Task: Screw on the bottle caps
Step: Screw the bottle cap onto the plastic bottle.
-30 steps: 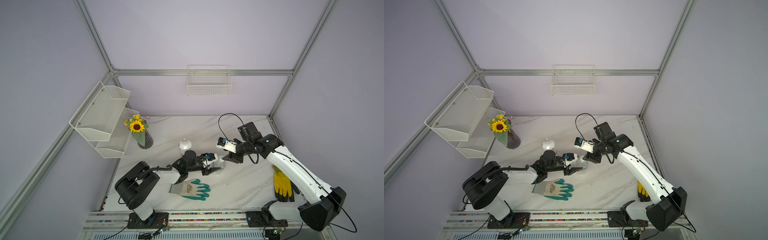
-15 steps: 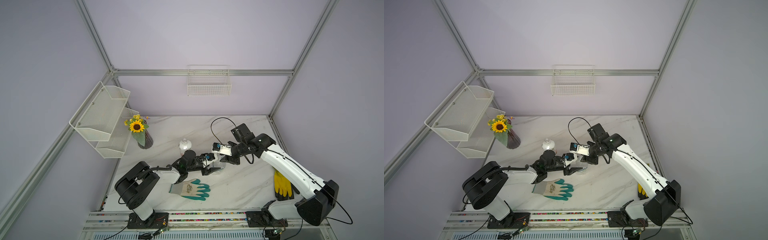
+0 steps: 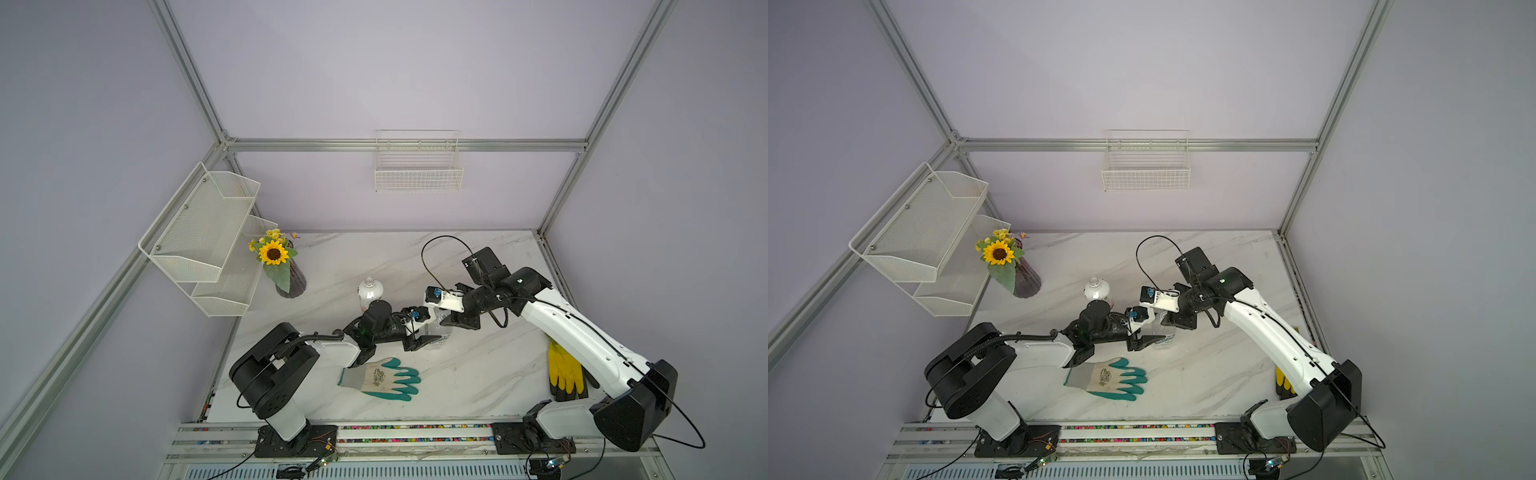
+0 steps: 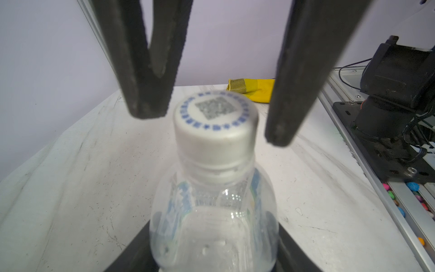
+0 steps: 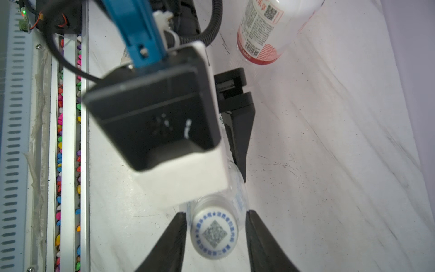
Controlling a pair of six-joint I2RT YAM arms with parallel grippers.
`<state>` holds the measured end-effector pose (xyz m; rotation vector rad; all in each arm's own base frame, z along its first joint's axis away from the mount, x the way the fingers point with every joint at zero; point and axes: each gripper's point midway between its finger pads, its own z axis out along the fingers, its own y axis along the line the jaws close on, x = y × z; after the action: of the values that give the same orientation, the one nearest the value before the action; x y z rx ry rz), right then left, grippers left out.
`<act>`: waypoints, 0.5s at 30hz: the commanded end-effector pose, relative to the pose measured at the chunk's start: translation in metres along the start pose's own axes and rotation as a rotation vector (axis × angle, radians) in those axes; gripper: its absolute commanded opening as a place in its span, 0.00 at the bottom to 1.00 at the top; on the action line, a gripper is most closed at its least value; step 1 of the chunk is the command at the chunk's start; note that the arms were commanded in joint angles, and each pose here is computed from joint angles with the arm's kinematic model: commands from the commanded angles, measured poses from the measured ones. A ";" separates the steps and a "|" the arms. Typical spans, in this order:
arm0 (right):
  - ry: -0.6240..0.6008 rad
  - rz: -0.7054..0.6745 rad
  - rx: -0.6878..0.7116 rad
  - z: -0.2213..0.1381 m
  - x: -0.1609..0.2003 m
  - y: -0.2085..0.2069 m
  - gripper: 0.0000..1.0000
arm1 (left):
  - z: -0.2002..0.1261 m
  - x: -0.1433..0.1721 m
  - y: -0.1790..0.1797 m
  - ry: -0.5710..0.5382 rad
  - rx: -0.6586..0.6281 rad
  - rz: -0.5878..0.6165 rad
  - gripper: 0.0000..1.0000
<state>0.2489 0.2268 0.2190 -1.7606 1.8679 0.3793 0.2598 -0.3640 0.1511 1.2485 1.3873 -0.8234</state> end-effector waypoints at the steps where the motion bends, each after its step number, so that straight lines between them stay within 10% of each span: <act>1: -0.013 -0.010 -0.017 -0.004 0.000 0.010 0.48 | 0.001 -0.011 -0.001 -0.029 0.021 0.013 0.62; 15: -0.031 0.010 0.014 0.002 0.000 0.004 0.30 | 0.002 -0.012 0.000 -0.032 0.022 0.004 0.62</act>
<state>0.2474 0.2265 0.2124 -1.7528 1.8705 0.3839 0.2579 -0.3644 0.1509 1.2550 1.3856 -0.8352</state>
